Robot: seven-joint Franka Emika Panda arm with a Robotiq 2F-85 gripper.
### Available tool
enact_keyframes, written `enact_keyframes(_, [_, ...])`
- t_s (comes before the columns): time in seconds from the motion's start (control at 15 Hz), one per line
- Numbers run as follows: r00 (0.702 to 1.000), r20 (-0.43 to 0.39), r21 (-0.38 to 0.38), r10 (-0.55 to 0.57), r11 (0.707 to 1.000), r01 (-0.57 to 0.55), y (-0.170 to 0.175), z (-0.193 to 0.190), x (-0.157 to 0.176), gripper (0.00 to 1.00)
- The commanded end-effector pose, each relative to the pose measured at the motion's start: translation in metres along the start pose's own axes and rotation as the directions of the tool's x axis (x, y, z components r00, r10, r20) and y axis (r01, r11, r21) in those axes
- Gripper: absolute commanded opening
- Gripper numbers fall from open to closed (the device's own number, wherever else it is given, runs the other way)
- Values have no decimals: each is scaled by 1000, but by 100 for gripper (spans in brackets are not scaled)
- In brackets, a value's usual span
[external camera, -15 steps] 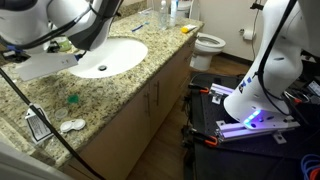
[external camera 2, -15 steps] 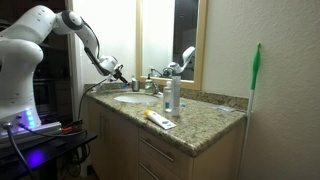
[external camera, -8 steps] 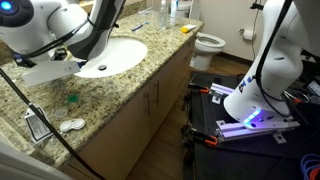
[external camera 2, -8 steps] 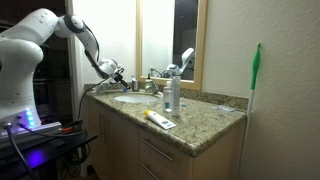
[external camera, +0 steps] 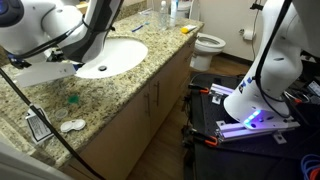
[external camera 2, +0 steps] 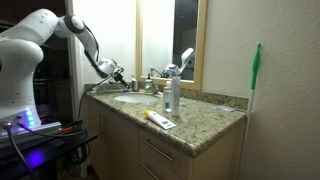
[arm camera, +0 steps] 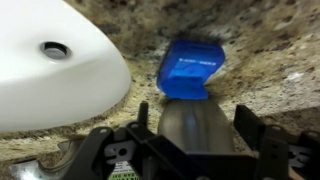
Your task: Put the blue thing on the left side of the sink
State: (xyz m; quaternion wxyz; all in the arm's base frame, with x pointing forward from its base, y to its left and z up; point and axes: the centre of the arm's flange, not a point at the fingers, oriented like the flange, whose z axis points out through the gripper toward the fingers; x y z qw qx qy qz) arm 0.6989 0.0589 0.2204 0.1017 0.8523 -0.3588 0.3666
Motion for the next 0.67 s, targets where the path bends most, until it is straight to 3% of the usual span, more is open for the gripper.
enact_keyframes(0.0, [997, 60, -91, 52, 995, -47, -8, -28, 11, 100])
enact_keyframes(0.33, [954, 274, -306, 125, 951, -37, 13, -106, 47, 100])
enact_keyframes(0.53, [938, 315, -288, 144, 956, -50, 32, -167, 76, 100])
enact_keyframes(0.6, [950, 279, -294, 141, 954, -55, 5, -127, 62, 100])
